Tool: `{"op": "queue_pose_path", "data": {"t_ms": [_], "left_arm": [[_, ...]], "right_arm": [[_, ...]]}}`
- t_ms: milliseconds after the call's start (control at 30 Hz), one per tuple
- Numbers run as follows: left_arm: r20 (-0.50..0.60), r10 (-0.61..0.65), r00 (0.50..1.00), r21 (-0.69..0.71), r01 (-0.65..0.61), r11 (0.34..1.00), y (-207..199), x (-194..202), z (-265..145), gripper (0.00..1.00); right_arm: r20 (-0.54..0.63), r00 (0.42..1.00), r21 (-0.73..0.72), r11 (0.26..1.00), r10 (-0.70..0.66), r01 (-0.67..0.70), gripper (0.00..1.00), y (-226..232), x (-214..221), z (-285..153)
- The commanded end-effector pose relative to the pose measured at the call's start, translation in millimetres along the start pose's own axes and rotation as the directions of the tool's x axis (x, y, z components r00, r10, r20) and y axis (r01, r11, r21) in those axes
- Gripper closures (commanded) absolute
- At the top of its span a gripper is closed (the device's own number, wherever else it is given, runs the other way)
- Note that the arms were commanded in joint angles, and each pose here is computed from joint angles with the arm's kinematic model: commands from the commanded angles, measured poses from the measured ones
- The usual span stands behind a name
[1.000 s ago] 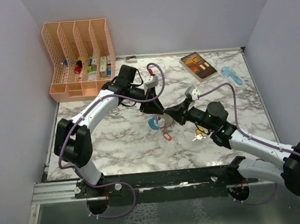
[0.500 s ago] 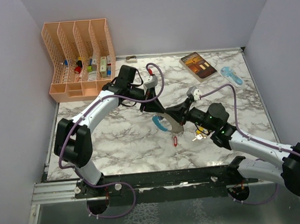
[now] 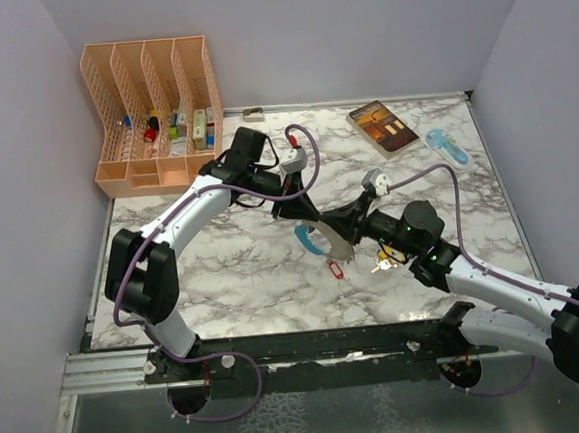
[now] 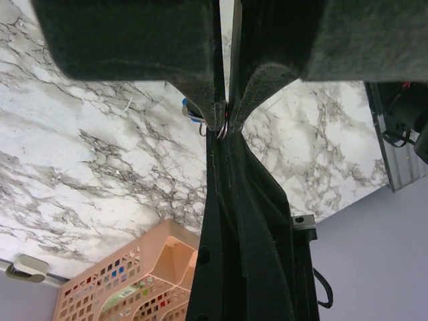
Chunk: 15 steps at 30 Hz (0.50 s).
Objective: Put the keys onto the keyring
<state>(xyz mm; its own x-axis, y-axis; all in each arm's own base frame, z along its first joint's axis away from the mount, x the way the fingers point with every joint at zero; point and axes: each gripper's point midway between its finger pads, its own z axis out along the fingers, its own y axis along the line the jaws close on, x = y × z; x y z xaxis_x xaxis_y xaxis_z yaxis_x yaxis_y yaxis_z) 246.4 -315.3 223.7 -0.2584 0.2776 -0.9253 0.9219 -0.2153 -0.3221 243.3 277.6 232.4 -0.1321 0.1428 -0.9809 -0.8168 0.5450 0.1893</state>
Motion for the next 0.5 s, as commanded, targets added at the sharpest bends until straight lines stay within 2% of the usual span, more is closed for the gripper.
{"op": "queue_pose_path", "data": {"t_ms": [0,233,333,467], "left_arm": [[-0.051,0.015,0.999,-0.061,-0.018,0.998,8,1,-6,1.0],[-0.156,0.062,0.986,-0.142,-0.085,0.986,15,5,-18,1.0],[-0.182,0.081,0.98,-0.148,-0.109,0.983,13,4,-22,1.0],[-0.179,0.085,0.98,-0.139,-0.111,0.984,11,4,-21,1.0]], "right_arm": [[0.047,0.999,0.033,0.999,-0.014,0.012,0.9,1,-23,-9],[-0.025,0.998,0.055,0.997,-0.053,0.054,0.72,-2,-25,-13],[-0.065,0.995,0.032,0.997,-0.071,0.073,0.72,1,-25,-10],[-0.136,0.988,0.006,0.998,-0.069,0.07,0.76,1,-10,-4]]}}
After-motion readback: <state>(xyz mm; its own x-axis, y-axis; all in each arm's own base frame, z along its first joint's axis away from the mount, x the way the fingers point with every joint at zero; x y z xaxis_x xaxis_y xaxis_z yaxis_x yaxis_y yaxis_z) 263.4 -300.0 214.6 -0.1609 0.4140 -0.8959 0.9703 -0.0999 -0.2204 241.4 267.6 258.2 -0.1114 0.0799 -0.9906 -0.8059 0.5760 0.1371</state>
